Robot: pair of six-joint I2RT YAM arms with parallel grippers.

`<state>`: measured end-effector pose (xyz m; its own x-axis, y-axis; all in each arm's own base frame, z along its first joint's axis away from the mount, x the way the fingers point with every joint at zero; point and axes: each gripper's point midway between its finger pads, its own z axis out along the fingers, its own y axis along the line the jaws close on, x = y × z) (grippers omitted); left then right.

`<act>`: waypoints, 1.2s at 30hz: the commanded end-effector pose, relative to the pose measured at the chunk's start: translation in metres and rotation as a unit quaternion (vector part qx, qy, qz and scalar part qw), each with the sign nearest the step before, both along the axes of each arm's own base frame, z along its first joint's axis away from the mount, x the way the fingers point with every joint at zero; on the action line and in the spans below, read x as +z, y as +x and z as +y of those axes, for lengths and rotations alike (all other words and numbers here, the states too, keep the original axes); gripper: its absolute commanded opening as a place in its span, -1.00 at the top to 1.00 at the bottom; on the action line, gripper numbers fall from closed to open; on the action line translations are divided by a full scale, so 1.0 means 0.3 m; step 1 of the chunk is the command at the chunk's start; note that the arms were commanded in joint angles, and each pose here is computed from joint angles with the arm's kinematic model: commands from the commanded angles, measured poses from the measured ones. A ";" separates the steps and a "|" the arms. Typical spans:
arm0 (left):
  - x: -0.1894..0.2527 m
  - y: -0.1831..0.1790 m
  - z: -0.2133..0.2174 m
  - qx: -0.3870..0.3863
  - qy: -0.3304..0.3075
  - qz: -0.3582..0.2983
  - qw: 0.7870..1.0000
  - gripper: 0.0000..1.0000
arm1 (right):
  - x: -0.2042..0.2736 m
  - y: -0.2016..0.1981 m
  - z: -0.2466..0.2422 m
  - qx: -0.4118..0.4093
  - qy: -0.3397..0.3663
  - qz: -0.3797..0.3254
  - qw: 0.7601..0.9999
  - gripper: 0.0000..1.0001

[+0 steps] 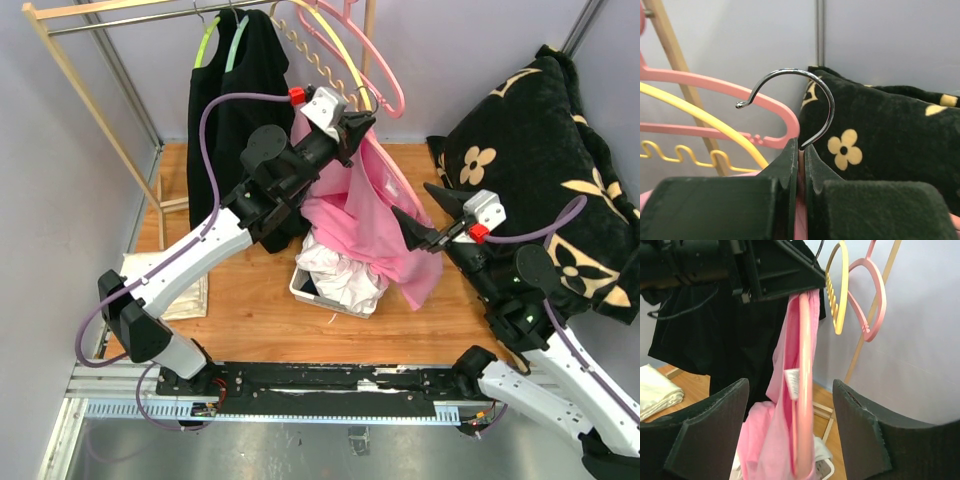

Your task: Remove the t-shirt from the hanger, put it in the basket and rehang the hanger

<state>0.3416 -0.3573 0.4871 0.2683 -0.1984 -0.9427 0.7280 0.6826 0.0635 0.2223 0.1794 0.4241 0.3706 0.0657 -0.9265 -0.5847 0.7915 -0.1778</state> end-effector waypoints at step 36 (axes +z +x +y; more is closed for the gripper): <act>0.418 -0.042 0.223 0.047 -0.093 -0.060 0.993 0.99 | -0.274 -0.013 -0.183 -0.111 -0.019 0.088 0.990 0.26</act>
